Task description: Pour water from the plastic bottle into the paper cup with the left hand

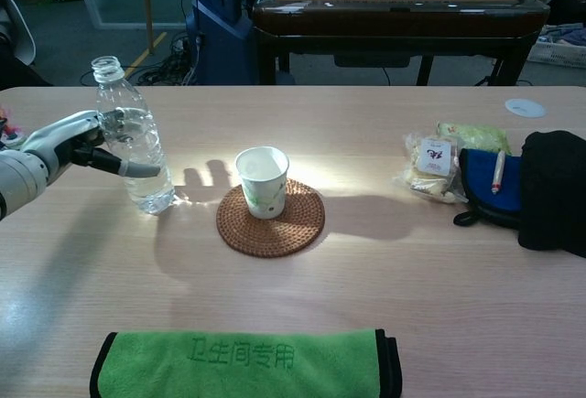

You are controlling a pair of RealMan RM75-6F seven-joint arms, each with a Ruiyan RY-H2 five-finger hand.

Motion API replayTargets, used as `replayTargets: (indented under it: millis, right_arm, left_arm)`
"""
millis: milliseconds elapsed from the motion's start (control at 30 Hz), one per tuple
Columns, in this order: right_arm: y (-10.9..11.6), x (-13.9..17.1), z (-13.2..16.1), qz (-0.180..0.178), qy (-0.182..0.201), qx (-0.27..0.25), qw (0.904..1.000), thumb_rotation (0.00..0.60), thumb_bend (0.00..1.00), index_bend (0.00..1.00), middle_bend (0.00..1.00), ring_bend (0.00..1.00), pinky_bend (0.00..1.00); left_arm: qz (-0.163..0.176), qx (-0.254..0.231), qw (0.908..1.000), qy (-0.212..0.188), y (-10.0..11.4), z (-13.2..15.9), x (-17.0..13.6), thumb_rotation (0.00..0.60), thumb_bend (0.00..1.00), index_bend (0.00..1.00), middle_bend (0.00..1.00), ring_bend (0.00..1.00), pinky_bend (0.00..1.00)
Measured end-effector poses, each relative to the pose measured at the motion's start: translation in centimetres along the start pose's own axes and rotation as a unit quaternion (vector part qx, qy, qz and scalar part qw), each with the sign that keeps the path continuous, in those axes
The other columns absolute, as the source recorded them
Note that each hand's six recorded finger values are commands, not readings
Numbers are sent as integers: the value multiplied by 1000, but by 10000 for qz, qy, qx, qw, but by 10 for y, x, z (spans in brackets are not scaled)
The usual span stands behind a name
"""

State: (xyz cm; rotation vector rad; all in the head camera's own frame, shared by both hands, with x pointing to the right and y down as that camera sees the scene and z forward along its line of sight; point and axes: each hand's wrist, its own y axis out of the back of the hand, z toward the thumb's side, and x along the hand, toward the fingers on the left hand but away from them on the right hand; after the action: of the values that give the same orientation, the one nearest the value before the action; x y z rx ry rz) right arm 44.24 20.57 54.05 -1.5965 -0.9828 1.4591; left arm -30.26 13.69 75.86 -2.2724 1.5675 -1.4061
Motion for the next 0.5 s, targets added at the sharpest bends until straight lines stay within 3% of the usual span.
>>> replayTargets:
  millis: [333, 500]
  right_arm:
    - [1, 0, -1, -14, -5, -6, 10000, 600, 303, 232, 289, 330, 465]
    - [2, 1, -1, -28, -12, -14, 10000, 600, 303, 237, 289, 330, 465]
  left_arm:
    - [-45, -200, 9997, 105, -5, -1, 2, 600, 56, 172, 145, 145, 308]
    - [-18, -239, 9997, 100, -8, 0, 4, 600, 56, 258, 234, 186, 326]
